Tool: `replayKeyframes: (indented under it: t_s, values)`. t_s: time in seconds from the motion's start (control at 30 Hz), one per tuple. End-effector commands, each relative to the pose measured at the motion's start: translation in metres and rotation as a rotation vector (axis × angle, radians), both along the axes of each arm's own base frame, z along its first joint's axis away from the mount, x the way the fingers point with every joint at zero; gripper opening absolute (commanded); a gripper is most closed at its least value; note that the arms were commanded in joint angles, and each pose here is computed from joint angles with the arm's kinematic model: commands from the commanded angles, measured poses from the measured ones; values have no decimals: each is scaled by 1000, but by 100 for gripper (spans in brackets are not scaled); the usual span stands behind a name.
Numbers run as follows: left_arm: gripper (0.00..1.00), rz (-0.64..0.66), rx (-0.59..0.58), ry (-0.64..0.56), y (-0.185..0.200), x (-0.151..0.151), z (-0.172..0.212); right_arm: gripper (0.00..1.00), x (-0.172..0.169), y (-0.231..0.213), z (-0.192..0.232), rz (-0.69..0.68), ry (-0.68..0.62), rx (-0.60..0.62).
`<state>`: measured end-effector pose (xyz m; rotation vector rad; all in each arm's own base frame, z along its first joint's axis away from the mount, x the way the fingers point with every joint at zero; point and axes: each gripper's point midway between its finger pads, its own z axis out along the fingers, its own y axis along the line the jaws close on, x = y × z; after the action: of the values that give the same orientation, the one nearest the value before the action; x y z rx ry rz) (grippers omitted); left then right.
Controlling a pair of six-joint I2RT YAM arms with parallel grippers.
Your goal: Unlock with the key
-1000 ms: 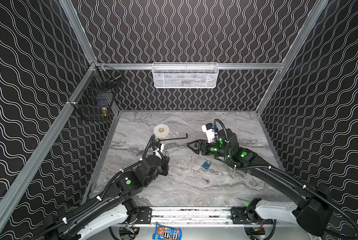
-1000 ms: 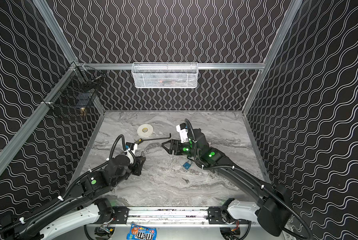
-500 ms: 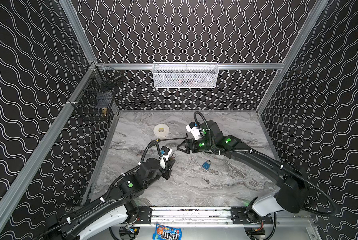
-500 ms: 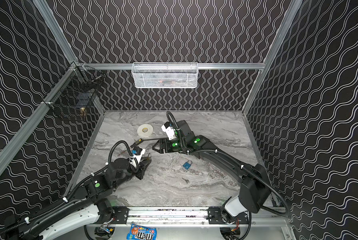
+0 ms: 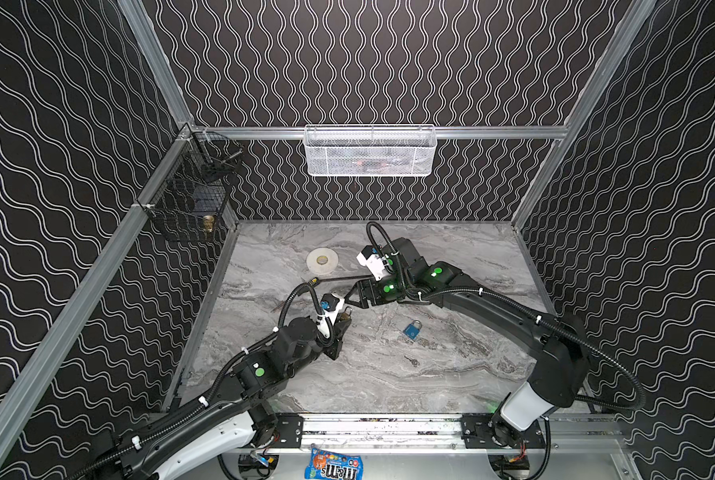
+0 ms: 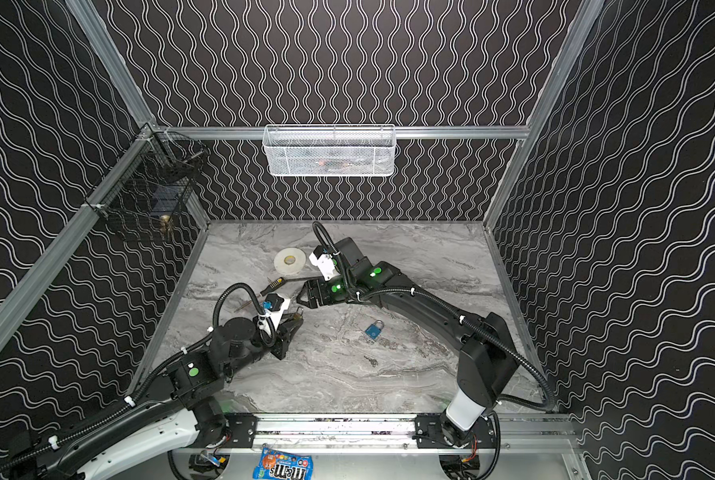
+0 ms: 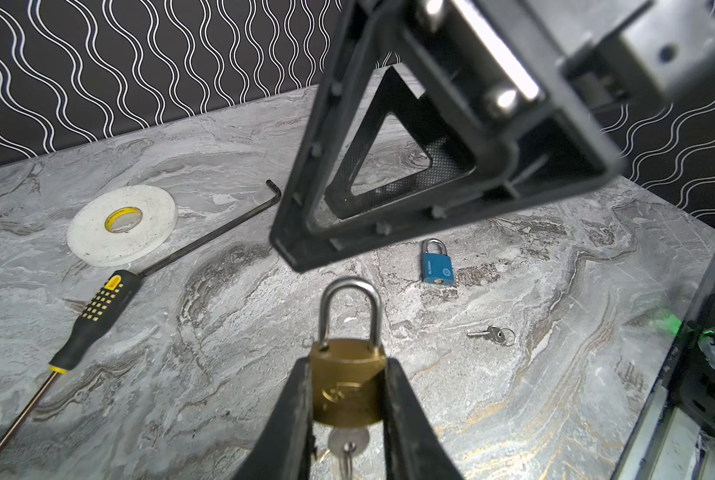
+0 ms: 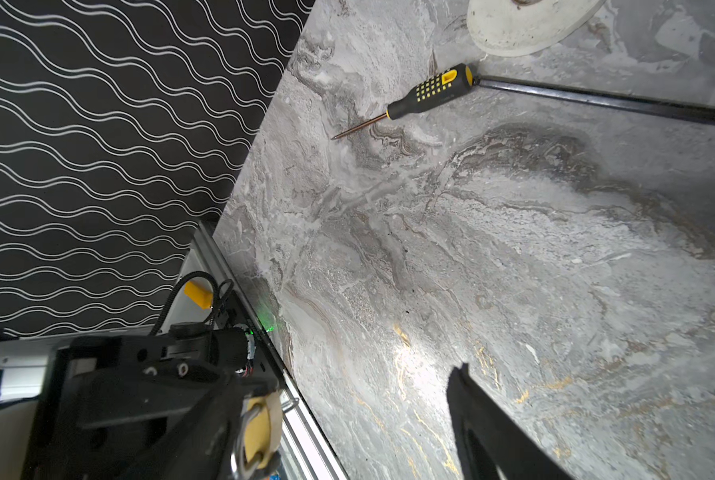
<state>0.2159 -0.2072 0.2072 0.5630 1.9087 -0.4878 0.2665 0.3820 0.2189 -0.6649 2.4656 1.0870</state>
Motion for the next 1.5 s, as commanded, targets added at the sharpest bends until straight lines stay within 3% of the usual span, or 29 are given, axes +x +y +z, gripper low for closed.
replayKeyframes:
  t_s: [0.0,0.37,0.67,1.13,1.47]
  values:
    - [0,5,-16,-35,-1,4,9,79,1,-2,-4,7,-18,-41]
    - [0,15,-6,-37,1,5,9,79,3,-8,-14,9,-27,-108]
    - [0,13,-6,-31,-2,6,7,80,-6,0,11,26,-56,-41]
    - [0,31,-15,-37,3,6,9,80,4,-11,-18,-26,-68,-196]
    - [0,43,0,-26,3,8,4,80,-7,-17,-12,4,-81,-174]
